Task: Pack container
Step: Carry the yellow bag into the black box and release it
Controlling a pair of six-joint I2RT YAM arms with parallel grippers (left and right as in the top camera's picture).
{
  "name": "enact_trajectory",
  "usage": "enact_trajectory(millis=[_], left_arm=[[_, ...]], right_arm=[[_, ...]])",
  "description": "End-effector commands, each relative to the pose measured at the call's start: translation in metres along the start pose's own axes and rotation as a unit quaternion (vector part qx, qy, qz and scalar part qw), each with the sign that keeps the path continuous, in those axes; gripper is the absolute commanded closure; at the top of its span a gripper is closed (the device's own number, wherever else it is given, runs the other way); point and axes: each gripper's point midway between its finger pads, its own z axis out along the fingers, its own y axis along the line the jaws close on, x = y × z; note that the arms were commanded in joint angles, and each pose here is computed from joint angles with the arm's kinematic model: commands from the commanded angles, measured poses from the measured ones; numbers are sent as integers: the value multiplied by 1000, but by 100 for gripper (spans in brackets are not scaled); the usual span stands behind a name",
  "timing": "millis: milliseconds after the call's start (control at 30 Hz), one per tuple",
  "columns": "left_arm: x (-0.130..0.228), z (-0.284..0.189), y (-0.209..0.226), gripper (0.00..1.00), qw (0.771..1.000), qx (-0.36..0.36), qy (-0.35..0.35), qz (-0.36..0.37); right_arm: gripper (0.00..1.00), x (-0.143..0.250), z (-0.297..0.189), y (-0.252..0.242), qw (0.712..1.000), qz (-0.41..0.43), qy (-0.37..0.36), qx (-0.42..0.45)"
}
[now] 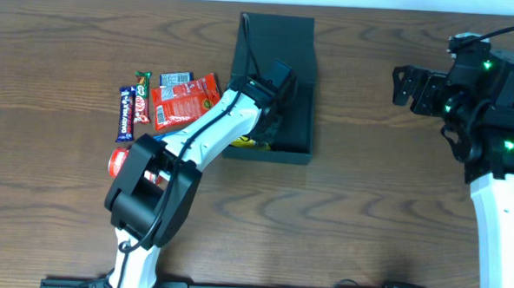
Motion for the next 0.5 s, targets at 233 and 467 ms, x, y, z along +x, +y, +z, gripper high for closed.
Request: enact_trajectory(millis=[233,467], left_arm=[[8,22,9,94,999,-21,31,-1],[-24,-39,6,94,999,-4,-51,-7]], right_arm=[[1,-1,-1,0,1000,-2,-1,-2],[1,-1,-1,0,1000,-2,-2,-2]])
